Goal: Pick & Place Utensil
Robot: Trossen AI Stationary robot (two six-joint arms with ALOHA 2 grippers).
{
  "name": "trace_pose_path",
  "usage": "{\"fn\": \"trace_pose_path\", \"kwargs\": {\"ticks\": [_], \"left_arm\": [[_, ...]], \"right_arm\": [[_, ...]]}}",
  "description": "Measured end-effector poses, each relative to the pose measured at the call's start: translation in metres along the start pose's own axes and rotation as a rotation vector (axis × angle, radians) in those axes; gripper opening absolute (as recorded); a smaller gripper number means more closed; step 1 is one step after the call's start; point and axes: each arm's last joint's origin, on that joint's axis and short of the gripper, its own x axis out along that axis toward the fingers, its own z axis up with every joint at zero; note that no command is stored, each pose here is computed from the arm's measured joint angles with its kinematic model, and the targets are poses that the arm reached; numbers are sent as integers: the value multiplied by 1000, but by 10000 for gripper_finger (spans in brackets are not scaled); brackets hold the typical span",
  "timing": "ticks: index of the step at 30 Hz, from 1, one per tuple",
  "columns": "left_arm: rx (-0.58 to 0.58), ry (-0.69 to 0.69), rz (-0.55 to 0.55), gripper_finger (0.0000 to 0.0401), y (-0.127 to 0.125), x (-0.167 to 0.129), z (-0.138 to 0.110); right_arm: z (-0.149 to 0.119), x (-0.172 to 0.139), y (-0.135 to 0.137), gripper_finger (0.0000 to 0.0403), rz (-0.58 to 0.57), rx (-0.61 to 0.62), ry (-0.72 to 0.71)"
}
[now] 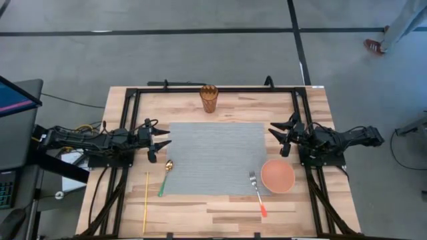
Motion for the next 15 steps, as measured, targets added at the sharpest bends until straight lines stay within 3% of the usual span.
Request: {"fn": "trace_pose_path", "kwargs": {"ticks": [5, 10, 15], "left_arm": [[3, -2, 0, 195, 0, 0, 0], [104, -5, 8, 195, 0, 0, 1], [103, -5, 8, 195, 0, 0, 1]], "right_arm": [[0, 0, 0, 129, 0, 1, 0], [0, 0, 0, 129, 0, 0, 0], [1, 0, 0, 129, 2, 18, -10]]}}
